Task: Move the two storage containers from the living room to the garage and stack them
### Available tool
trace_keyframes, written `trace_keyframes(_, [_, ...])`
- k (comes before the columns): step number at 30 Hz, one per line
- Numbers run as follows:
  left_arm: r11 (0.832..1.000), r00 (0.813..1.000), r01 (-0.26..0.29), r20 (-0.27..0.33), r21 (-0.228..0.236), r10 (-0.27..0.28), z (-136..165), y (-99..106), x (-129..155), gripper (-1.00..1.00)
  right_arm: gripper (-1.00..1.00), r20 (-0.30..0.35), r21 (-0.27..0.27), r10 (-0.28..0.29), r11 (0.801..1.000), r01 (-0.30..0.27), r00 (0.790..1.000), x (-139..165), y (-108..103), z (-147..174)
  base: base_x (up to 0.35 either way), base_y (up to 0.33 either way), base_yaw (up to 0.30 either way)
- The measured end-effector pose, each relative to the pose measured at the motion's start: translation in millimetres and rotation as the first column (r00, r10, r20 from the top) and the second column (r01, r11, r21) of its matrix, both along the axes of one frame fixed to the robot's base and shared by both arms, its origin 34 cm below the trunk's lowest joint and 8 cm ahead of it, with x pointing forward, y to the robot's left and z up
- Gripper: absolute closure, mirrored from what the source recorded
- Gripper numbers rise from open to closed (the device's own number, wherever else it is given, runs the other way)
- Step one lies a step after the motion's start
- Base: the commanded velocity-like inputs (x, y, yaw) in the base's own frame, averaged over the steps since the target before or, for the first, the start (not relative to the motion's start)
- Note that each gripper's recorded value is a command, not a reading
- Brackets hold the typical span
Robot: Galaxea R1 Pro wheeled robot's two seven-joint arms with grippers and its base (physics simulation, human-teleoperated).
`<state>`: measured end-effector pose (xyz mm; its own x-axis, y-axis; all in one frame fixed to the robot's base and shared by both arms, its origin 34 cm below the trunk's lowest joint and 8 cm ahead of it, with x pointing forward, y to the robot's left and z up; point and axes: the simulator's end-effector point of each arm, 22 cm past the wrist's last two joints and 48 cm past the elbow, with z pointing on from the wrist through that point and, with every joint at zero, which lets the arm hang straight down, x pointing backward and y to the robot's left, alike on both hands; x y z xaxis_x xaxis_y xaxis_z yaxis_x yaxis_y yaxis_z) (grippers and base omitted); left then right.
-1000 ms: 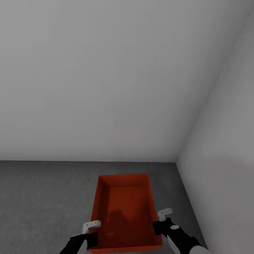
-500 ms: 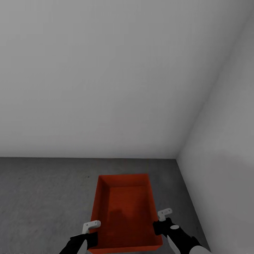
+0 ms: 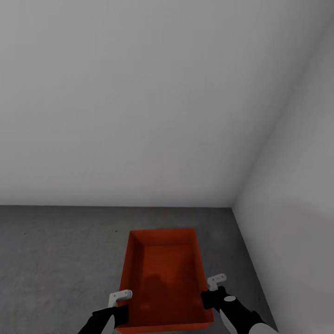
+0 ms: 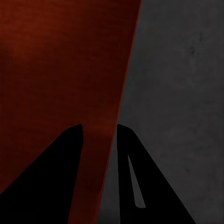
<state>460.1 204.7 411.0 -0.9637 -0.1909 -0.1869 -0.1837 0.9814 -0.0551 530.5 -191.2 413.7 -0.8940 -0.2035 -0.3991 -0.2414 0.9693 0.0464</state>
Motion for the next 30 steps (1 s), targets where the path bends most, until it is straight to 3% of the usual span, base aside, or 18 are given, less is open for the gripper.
trace_keyframes(18, [1.0,1.0,0.0,-0.001,0.0,0.0,-34.1,-0.1,-4.0,1.0,1.0,-0.001,0.0,0.0,1.0,0.0,1.0,-4.1,-0.1,-34.1,0.0,0.0,0.0])
trace_keyframes(30, [1.0,1.0,0.001,-0.001,0.0,-0.001,-34.2,0.0,-4.0,1.0,1.0,-0.001,0.0,-0.001,1.0,0.001,1.0,-4.2,-0.1,-34.2,0.0,0.0,0.0])
